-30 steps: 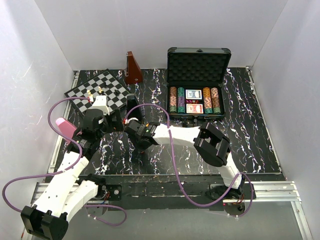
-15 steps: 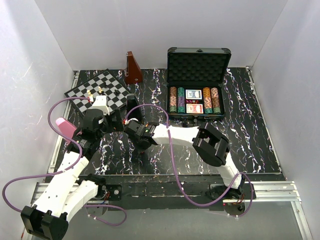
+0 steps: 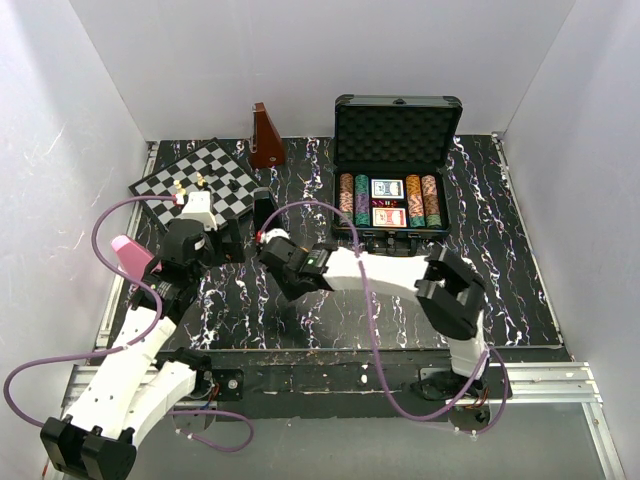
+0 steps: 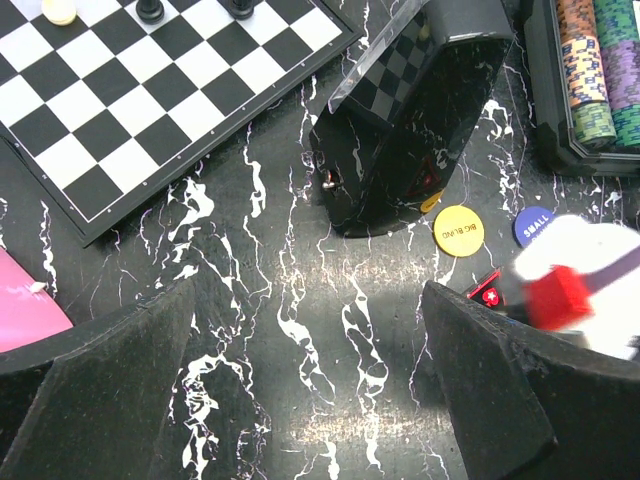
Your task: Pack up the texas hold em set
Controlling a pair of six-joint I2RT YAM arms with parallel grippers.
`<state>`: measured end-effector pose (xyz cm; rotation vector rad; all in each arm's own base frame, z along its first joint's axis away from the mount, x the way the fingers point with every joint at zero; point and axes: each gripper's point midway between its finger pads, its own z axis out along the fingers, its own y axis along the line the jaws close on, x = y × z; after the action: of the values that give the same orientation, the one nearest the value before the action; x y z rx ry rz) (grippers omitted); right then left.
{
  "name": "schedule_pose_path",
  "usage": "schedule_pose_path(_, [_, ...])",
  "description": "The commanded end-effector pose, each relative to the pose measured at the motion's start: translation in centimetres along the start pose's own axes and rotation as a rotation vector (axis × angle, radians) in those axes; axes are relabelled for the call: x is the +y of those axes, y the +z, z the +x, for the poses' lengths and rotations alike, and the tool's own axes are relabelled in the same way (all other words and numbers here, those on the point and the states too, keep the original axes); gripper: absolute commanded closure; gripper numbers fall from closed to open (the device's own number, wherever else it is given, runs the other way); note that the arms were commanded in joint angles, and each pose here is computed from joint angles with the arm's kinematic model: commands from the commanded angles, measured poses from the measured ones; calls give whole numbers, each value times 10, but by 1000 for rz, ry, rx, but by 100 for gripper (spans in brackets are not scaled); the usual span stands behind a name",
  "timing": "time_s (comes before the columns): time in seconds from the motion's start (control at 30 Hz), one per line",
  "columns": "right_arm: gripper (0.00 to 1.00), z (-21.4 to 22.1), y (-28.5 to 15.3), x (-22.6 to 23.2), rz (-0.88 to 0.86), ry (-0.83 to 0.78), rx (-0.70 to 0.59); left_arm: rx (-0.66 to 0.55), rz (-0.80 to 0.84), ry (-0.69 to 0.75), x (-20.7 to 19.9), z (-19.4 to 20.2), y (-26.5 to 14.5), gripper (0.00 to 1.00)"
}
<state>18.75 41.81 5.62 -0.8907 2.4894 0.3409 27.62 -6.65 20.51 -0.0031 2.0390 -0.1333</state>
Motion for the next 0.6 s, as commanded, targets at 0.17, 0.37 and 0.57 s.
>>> schedule_pose_path(0.17, [99, -64, -82, -94, 99, 102, -213, -54, -6, -15, 1, -16, -8, 2])
schedule_pose_path(0.37, [99, -81, -100, -204, 146, 268, -243, -59, -13, -13, 3, -16, -8, 2])
schedule_pose_path(0.57, [99, -88, -98, -304, 235, 398, -234, -49, -18, -8, 3, -15, -6, 2])
